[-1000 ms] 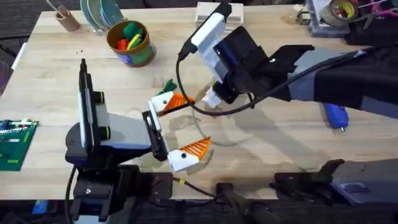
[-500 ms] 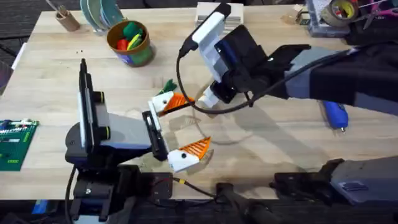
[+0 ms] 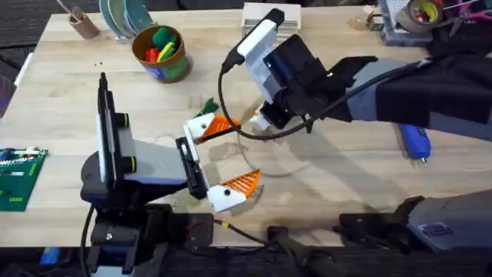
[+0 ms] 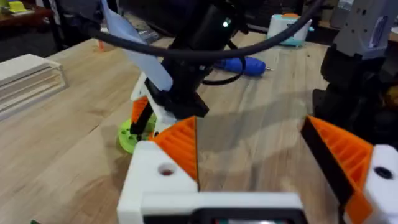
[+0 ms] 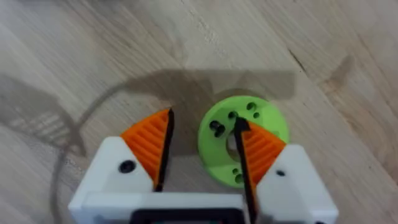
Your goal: Pick up the gripper from the table and insert it into the empty holder that is missing its gripper. Then pick up a screw, insert it into the mounting hole, and use the screwdriver to tighten it. Finally, clean up the table by picking up the vegetable and placing it into the bucket.
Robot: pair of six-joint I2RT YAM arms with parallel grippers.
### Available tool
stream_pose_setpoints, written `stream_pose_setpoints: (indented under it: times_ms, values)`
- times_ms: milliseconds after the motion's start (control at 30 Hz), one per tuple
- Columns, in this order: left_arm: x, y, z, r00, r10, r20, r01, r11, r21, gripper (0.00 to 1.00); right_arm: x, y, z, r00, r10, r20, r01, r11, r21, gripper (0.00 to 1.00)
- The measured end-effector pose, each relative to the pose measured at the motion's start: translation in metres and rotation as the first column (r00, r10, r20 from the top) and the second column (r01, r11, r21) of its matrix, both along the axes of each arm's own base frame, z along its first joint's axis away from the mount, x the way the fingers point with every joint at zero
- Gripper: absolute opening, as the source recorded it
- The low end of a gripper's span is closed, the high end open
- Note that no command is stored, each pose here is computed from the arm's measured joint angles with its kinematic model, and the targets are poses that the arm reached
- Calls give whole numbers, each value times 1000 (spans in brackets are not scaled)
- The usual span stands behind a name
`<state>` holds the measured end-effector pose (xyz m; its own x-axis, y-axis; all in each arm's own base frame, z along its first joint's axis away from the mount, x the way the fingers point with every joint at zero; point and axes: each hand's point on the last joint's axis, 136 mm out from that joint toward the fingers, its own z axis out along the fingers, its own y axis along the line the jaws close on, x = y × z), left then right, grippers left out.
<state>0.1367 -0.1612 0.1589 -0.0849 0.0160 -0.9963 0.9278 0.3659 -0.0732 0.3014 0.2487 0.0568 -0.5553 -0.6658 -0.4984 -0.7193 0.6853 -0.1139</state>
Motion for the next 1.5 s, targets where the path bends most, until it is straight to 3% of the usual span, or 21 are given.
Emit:
stream_pose_setpoints:
  times_ms: [233,500,900,1300,1500]
  values:
    - [0,0,0,1000,0,0,0,1000,0,993,0,0,0,1000,0,0,0,1000,0,394]
    - [0,0,0,1000,0,0,0,1000,0,993,3,0,-4,1000,-5,-1,5,1000,-10,339]
    - [0,0,0,1000,0,0,0,1000,0,993,12,-7,-2,998,-38,46,40,998,-49,15]
    - [0,0,0,1000,0,0,0,1000,0,993,13,-10,-2,997,-47,53,51,997,-65,12]
    - [0,0,0,1000,0,0,0,1000,0,993,9,-14,-1,999,-47,25,49,995,-92,94]
